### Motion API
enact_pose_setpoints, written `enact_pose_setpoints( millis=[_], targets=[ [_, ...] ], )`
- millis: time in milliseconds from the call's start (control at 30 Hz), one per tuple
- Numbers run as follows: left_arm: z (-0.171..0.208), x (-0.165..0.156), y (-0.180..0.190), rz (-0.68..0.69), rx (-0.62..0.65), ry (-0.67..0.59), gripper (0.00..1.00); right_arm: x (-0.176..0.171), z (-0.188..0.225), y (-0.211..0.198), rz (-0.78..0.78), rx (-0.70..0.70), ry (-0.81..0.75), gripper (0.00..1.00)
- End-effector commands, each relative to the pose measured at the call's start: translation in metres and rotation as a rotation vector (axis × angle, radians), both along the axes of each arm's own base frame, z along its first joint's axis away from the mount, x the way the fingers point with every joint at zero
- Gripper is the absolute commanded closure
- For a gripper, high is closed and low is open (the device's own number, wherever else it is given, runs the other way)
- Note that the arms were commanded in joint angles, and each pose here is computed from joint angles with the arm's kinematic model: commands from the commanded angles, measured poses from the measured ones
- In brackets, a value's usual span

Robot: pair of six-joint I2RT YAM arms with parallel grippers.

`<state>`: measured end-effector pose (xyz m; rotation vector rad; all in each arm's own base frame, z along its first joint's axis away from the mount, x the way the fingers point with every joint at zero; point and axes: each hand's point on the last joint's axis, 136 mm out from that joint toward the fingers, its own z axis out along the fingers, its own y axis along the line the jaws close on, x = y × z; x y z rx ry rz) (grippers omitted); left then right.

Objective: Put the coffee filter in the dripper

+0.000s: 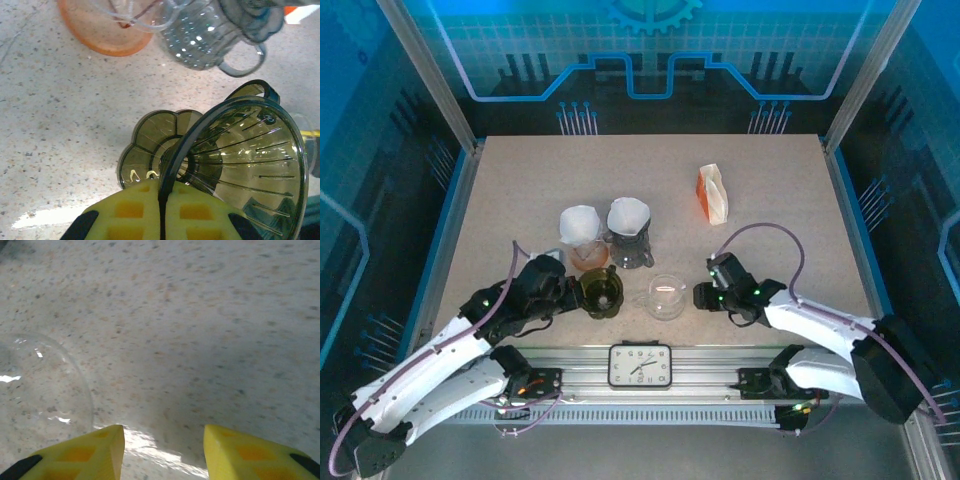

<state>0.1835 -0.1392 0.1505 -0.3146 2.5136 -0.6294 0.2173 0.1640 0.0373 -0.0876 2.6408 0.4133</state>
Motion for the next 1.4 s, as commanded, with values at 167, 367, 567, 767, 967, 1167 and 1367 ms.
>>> enact_pose_setpoints(
  millis=[167, 367, 567, 767, 967, 1167, 1367],
  targets=[
    [0.03, -0.008, -0.023, -0.104, -0.048, -0.031, 1.0, 0.006, 0.001, 0.049, 0.023, 0.095, -0.038, 0.57],
    [0.043, -0.006, -0.034, -0.138, -0.067, -0.047, 1.0, 0.012, 0.002, 0.068, 0.019, 0.124, -0.044, 0.55],
    [0.059, -0.001, -0.058, -0.211, -0.089, -0.059, 1.0, 0.011, 0.015, 0.039, -0.016, 0.057, -0.082, 0.5],
    [0.059, 0.013, -0.085, -0.276, -0.075, -0.036, 1.0, 0.0, 0.035, 0.0, -0.054, 0.021, -0.138, 0.45],
    [0.052, 0.03, -0.104, -0.311, -0.019, -0.008, 1.0, -0.013, 0.045, -0.019, -0.06, 0.012, -0.168, 0.42],
    [0.046, 0.042, -0.117, -0.323, -0.006, 0.006, 1.0, -0.02, 0.044, -0.027, -0.071, 0.018, -0.168, 0.41],
    [0.033, 0.047, -0.12, -0.312, 0.013, 0.033, 1.0, -0.023, 0.048, -0.031, -0.072, 0.02, -0.18, 0.41]
  ],
)
